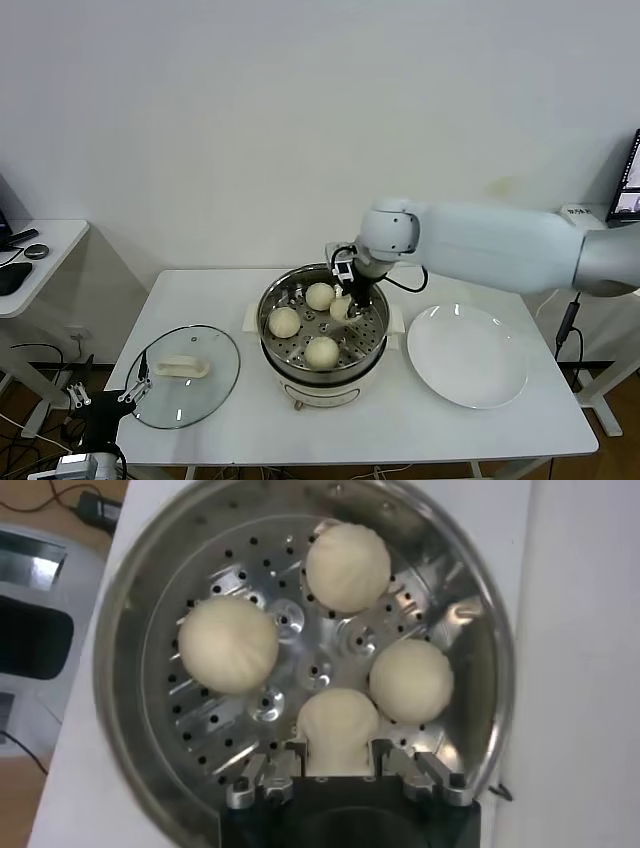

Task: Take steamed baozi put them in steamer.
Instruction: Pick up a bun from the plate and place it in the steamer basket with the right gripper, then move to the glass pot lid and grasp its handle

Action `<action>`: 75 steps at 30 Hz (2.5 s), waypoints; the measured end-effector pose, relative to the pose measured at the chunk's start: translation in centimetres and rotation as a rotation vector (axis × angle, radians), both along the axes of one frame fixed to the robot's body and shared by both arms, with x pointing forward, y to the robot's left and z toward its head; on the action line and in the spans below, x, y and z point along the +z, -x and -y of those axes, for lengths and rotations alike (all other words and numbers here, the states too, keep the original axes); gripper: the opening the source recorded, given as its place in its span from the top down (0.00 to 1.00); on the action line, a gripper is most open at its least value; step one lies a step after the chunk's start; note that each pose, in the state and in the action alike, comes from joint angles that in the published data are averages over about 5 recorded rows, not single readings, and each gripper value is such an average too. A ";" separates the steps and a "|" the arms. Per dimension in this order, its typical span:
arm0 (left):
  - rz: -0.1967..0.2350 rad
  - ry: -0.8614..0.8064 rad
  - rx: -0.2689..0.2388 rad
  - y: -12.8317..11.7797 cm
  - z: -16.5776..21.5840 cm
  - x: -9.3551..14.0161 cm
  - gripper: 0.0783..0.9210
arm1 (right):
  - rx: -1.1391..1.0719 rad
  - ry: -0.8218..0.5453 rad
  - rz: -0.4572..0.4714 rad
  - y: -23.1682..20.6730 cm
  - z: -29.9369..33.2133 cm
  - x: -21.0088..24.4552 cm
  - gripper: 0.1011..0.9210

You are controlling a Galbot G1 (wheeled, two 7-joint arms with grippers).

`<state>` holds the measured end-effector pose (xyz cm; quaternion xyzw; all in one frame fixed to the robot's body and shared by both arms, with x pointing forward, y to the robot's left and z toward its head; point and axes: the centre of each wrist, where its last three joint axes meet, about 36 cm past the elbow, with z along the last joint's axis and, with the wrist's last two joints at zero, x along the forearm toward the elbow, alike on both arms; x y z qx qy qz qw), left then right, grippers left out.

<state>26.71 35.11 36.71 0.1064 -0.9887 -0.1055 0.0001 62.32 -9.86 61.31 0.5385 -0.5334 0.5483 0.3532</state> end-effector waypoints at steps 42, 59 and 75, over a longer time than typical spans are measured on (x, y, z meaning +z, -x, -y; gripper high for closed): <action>-0.006 0.009 -0.015 -0.2 0.6 -0.4 0.12 | -0.223 -0.677 0.375 8.4 14.1 -2.3 0.12; -0.082 -0.135 0.012 -0.1 0.5 -1.5 0.12 | -0.535 -1.258 0.837 18.4 18.4 -17.5 0.12; -0.178 -1.102 -0.155 0.2 -6.6 -5.6 0.12 | -1.101 -1.108 1.050 35.9 26.4 -25.9 0.12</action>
